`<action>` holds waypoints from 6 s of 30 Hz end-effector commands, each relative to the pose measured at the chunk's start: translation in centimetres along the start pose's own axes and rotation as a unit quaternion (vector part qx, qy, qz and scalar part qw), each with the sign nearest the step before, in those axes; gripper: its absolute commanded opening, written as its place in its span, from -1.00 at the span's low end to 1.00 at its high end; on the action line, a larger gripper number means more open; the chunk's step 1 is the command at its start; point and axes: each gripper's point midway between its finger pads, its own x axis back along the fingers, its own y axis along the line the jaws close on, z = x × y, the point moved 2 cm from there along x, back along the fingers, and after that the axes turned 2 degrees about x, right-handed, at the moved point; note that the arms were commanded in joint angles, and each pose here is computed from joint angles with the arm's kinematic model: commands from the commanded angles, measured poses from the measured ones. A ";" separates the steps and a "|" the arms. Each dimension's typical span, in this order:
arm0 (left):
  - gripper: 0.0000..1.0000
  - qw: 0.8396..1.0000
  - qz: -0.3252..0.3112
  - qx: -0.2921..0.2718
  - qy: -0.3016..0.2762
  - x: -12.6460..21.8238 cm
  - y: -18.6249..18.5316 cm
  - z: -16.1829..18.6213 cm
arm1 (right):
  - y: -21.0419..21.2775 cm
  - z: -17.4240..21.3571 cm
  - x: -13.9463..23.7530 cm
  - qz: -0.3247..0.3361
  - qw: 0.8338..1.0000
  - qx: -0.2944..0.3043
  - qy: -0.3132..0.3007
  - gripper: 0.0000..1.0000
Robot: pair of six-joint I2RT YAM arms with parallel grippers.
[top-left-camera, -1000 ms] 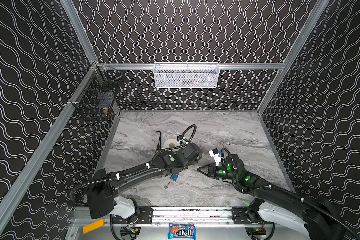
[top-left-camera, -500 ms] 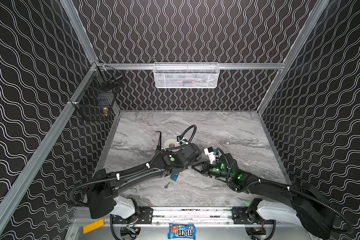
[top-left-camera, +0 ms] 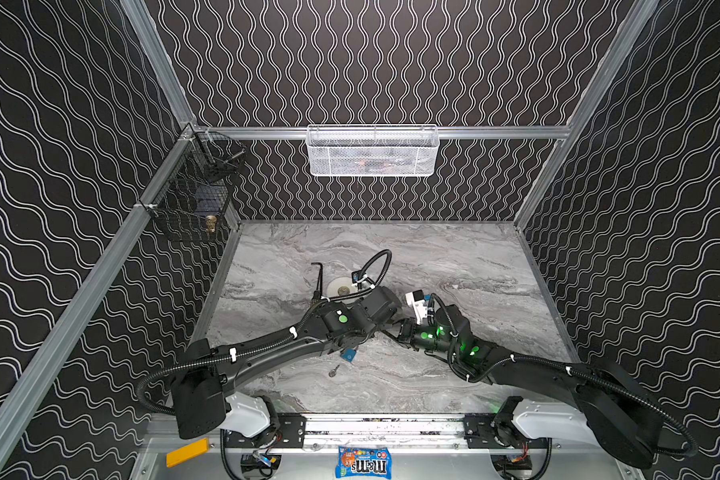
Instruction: Unlock with the key
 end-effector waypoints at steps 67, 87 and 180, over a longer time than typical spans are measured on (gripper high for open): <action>-1.00 0.993 0.051 0.099 0.038 0.9 -0.4 2.1 | 2.6 -2.7 1.6 0.057 0.983 0.133 -0.111 -0.59; -1.00 0.992 0.056 0.116 -0.002 0.9 -0.8 0.6 | 1.6 -0.9 2.2 0.008 0.992 0.082 -0.099 -0.57; -1.00 0.991 0.084 0.105 -0.024 2.8 -2.9 0.0 | 4.5 -2.6 4.1 0.053 0.990 0.049 -0.124 -0.56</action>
